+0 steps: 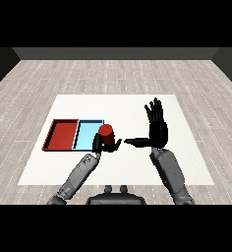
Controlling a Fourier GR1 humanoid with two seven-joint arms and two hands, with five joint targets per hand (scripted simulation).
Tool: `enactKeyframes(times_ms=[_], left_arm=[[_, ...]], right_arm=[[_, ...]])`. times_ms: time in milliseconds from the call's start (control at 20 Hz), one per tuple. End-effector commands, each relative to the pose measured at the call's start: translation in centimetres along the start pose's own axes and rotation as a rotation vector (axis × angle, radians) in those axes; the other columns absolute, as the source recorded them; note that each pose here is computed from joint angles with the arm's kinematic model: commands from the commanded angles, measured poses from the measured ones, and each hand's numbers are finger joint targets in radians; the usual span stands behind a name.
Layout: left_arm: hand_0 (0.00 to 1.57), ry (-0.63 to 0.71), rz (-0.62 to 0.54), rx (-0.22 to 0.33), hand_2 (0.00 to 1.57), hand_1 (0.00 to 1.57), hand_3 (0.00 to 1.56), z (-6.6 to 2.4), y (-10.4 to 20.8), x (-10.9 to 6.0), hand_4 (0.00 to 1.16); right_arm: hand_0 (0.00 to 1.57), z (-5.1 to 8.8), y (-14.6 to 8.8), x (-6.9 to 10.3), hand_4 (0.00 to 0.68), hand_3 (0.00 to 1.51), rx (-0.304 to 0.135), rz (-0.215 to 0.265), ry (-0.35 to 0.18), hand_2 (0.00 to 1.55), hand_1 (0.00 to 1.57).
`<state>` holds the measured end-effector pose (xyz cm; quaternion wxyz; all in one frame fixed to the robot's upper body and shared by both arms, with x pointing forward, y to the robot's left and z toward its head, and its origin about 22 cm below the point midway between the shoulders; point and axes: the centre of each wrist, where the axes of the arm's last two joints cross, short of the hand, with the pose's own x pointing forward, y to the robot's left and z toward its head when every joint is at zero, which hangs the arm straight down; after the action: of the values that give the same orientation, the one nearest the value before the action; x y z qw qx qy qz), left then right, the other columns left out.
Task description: Pick the red can and put it in the red box
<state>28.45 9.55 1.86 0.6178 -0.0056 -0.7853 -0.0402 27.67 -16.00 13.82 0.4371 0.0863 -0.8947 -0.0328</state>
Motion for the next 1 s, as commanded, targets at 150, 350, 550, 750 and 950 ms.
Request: enactKeyframes(times_ms=[150, 350, 550, 750, 950], left_arm=[[1.57, -0.058, -0.074, 0.049, 1.57, 1.57, 1.46, -1.68, 4.2, 2.8, 1.12], [1.57, -0.044, -0.153, 0.087, 1.56, 1.57, 1.46, -1.33, 8.7, 2.5, 1.11], [1.57, -0.049, -0.225, 0.146, 1.56, 1.57, 1.42, -3.78, 11.0, 4.7, 1.12], [1.57, -0.034, -0.359, 0.190, 1.55, 1.57, 1.44, -4.81, 13.1, 4.7, 1.13], [1.44, 0.045, -0.455, 0.237, 1.46, 1.44, 1.39, -7.33, 18.6, 4.6, 1.11]], right_arm=[[0.00, 1.1, -5.7, -2.5, 0.000, 0.00, -0.096, 0.031, 0.040, 0.00, 0.00], [0.00, 4.4, -9.6, -3.0, 0.000, 0.00, -0.122, 0.093, 0.104, 0.00, 0.00], [0.00, 7.1, -10.7, -4.8, 0.000, 0.00, -0.111, 0.183, 0.185, 0.00, 0.00], [0.00, 8.0, -11.5, -5.1, 0.000, 0.00, -0.151, 0.164, 0.211, 0.00, 0.00], [0.00, 11.4, -11.8, -5.9, 0.000, 0.00, -0.162, 0.173, 0.261, 0.00, 0.00]])
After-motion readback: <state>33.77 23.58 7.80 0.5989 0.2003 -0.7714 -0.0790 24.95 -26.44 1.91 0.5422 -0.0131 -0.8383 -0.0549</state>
